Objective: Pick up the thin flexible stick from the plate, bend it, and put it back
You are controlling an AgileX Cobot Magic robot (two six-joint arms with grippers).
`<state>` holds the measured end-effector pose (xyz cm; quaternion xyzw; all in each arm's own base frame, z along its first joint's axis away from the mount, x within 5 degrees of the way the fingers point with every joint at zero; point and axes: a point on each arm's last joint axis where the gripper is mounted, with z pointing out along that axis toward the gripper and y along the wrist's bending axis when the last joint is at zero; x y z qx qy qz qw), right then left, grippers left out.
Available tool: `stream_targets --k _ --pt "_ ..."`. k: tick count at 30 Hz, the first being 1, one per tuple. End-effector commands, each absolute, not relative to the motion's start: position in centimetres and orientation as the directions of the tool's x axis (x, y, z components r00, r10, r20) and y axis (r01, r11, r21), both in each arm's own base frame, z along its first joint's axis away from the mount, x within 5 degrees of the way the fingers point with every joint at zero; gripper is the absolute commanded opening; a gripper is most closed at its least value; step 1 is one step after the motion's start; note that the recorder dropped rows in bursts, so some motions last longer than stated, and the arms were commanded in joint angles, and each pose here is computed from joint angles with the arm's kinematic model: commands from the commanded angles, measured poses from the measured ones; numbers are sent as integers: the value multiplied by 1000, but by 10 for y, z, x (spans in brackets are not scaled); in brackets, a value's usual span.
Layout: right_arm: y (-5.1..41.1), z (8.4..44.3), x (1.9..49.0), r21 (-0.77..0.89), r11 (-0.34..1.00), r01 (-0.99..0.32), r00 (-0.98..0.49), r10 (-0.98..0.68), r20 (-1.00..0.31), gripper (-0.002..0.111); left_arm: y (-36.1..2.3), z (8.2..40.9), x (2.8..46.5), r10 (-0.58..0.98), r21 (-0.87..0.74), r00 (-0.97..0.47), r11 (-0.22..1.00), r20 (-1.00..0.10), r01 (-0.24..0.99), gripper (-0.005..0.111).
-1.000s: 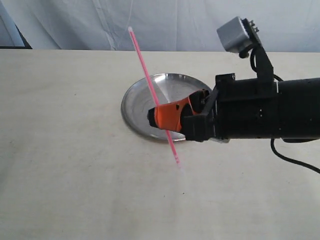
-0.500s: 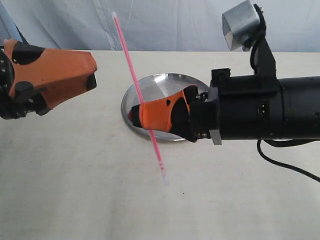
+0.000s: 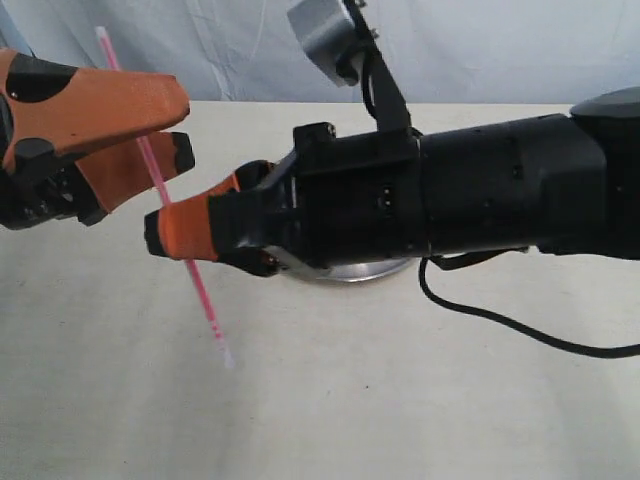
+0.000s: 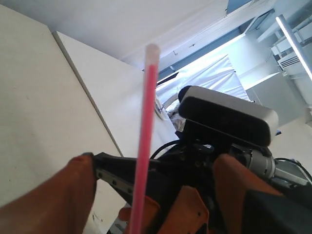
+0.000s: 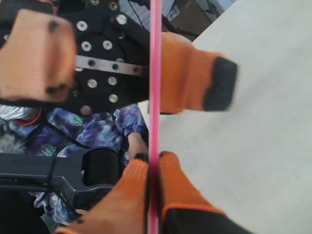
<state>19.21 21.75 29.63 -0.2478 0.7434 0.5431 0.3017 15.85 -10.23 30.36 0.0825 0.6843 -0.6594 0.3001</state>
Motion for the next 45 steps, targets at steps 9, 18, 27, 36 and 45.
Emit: stream_targets --k 9,18,27,36,45 --pt "227 304 186 695 216 -686 -719 -51 -693 -1 -99 299 168 -293 -737 -676 277 -676 617 0" --pt "228 309 176 765 105 -635 -772 -86 -630 -1 -97 290 172 -217 -632 -603 415 -768 655 0" --pt "224 294 185 622 275 -733 -672 -152 -725 -1 -99 301 168 -293 -686 -620 287 -728 669 0" --pt "221 285 188 552 343 -760 -637 -224 -737 39 -99 301 168 -294 -701 -636 282 -713 655 0" --pt "224 272 205 567 453 -687 -686 -149 -712 37 -100 301 167 -295 -710 -646 268 -704 651 0"
